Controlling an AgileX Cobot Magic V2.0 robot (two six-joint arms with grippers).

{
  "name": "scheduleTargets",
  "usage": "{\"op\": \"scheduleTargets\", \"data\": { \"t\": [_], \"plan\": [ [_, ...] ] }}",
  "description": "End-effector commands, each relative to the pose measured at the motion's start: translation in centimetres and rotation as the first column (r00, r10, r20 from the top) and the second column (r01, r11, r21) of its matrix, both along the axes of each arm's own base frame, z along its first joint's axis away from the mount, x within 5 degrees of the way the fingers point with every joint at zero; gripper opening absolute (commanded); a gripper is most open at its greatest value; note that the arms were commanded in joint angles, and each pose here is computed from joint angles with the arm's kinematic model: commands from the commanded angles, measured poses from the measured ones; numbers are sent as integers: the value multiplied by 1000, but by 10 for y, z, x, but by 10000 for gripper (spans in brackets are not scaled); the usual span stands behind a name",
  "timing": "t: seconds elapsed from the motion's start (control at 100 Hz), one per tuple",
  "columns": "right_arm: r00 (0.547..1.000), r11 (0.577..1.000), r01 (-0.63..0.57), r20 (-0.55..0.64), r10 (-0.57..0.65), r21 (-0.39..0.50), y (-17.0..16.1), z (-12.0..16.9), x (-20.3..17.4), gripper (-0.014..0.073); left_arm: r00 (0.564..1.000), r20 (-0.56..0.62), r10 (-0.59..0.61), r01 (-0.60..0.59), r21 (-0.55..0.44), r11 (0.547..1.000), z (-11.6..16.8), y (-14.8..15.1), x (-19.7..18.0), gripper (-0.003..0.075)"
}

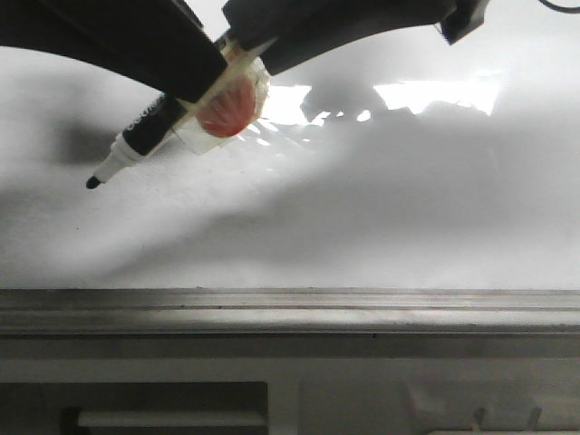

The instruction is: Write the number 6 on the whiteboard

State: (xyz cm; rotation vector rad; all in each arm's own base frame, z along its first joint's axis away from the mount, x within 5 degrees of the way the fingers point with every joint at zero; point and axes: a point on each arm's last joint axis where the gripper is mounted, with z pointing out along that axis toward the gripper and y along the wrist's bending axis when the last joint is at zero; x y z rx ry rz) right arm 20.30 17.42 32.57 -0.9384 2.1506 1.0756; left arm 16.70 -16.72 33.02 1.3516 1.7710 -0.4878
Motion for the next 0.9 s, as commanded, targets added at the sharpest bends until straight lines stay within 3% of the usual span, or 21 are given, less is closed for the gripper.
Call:
{"op": "scheduleTargets", "data": {
  "t": [0.0, 0.2, 0.46, 0.55, 0.74, 0.89],
  "plan": [
    [996, 996, 54, 62, -59, 76, -5, 17, -7, -50, 994, 46, 97, -90, -127, 988, 28, 13, 3, 543],
    [957, 972, 197, 190, -218, 126, -28, 21, -28, -50, 963, 1, 268, -262, -218, 940, 38, 56, 2, 521],
    [803, 877, 395, 362, -474, 273, -60, 44, -41, -50, 843, -50, 535, -519, -336, 786, 24, 107, -10, 521],
    [792, 870, 412, 366, -489, 272, -60, 43, -38, -50, 821, -45, 570, -546, -355, 759, 24, 114, -15, 521],
    [764, 844, 472, 361, -536, 254, -58, 35, -21, -50, 820, -33, 571, -542, -367, 756, 26, 115, -20, 512],
    [793, 863, 470, 339, -506, 188, -51, 20, -9, -50, 818, -32, 575, -544, -370, 753, 26, 115, -20, 512]
  ]
}}
